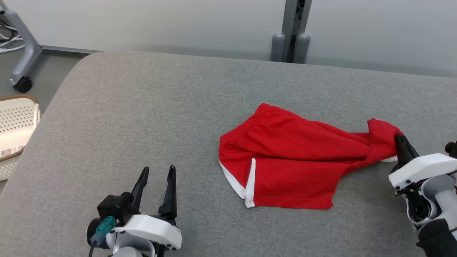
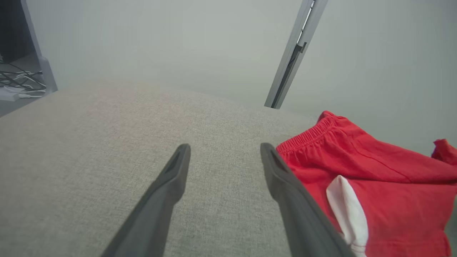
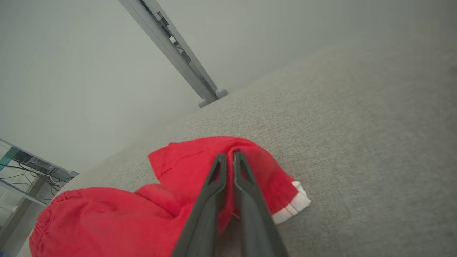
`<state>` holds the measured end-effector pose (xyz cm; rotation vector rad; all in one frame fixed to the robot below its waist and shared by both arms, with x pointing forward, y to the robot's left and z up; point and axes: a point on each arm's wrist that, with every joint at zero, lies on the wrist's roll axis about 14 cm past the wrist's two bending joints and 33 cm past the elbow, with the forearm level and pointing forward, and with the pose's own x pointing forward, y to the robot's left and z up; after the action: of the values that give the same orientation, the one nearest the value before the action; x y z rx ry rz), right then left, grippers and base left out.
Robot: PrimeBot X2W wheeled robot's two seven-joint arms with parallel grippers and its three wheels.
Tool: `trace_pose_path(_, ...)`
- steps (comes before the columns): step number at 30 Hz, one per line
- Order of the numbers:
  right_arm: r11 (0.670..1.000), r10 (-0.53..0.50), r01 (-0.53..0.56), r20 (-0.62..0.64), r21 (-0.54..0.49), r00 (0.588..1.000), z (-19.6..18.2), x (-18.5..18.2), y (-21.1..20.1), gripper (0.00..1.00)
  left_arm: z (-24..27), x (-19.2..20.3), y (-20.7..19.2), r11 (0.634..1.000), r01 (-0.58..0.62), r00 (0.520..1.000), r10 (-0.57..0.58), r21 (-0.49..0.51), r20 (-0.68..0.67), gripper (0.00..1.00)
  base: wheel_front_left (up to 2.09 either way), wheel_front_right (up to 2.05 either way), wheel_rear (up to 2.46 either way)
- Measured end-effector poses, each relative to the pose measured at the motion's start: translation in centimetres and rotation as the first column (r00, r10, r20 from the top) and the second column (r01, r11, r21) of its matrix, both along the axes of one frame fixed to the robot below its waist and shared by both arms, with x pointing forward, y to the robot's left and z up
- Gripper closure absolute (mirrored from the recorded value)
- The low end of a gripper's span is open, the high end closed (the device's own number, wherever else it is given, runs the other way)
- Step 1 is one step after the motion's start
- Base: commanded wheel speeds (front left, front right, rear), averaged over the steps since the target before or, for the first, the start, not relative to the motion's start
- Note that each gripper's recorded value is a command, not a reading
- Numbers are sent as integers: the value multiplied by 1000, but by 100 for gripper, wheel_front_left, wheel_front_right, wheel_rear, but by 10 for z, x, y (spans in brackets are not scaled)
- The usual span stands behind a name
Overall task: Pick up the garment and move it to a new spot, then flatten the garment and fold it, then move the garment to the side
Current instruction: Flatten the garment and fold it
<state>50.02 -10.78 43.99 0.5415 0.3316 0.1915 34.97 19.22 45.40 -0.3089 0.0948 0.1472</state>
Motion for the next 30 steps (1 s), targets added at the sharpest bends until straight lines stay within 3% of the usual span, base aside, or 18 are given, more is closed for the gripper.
trace_pose_path(5,996,-84,84,-8,-31,996,-13,-4,-29,0,-1,15,-10,999,41,999,-41,6,-1,0,0,0,0)
trace_pose_path(12,988,-118,128,112,-91,987,14,-3,-56,0,4,30,-28,995,100,995,-100,7,20,0,0,0,0)
trace_pose_path(15,989,-91,116,233,-95,968,50,-2,-54,0,15,35,-33,993,116,992,-116,5,57,0,0,0,0)
trace_pose_path(21,981,3,90,480,-170,877,119,-28,-49,0,37,42,-41,991,135,983,-135,8,126,0,0,0,0)
trace_pose_path(26,968,49,94,546,-232,836,129,-65,-39,0,43,39,-44,990,142,980,-141,7,142,0,0,0,0)
trace_pose_path(30,961,80,74,523,-267,849,110,-92,-24,0,45,34,-42,992,129,981,-129,5,148,0,0,0,0)
